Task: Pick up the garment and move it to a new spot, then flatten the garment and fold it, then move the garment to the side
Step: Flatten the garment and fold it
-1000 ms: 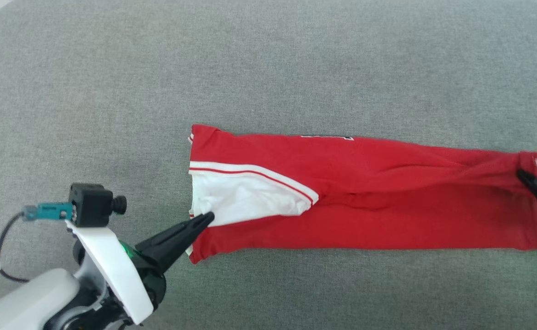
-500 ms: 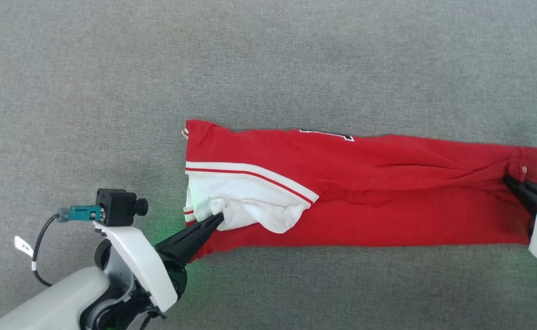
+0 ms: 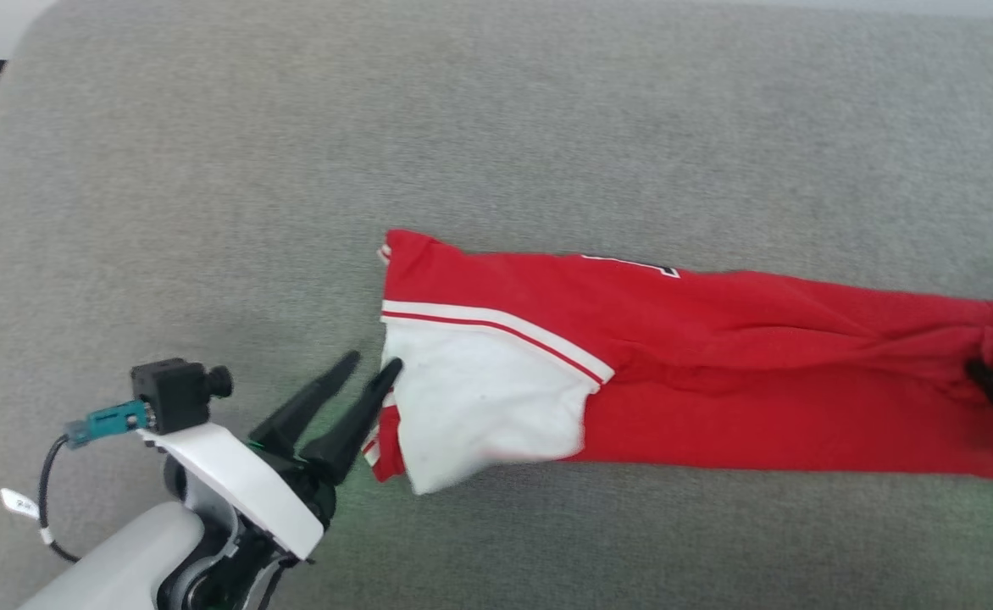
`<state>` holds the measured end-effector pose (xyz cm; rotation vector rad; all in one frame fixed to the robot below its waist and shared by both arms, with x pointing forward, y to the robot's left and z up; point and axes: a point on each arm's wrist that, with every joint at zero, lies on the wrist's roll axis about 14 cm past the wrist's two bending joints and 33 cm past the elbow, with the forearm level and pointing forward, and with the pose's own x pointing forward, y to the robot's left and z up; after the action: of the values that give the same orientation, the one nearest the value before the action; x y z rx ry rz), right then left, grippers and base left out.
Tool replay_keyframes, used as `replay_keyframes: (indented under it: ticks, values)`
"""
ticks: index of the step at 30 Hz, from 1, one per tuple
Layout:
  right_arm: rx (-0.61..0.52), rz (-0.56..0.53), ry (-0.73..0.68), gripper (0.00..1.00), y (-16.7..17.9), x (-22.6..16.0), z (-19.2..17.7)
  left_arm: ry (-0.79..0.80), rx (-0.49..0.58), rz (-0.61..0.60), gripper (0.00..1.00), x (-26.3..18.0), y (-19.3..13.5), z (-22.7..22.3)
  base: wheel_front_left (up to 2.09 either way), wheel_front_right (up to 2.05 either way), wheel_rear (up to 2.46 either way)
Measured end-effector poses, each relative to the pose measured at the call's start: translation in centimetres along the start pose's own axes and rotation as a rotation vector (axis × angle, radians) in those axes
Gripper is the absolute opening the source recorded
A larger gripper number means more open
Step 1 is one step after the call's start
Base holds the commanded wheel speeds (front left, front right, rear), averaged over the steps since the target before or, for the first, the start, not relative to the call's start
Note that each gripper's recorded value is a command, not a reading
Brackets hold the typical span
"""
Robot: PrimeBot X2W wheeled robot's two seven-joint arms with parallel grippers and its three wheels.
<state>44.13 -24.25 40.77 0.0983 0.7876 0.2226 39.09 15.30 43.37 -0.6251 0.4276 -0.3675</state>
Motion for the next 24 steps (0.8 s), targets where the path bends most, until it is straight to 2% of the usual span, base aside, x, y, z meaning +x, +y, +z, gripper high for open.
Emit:
replay_keyframes:
  ticks: [8,15,20,24]
  values:
    - [0.076,0.022,0.101,1.0,0.5,1.1,-1.6,-0.178,-0.018,0.164,1.0,-2.3,3.2,1.4,0.0,0.0,0.0]
    - [0.088,0.022,0.144,1.0,0.6,1.8,-1.9,-0.27,0.163,0.294,1.0,-4.4,5.8,3.0,0.0,0.0,0.0]
    - [0.096,0.023,0.157,1.0,0.7,2.0,-2.1,-0.287,0.231,0.35,1.0,-5.1,6.3,2.5,0.0,0.0,0.0]
    - [0.105,0.021,0.168,1.0,0.7,2.2,-2.4,-0.299,0.33,0.382,1.0,-5.4,6.4,2.8,0.0,0.0,0.0]
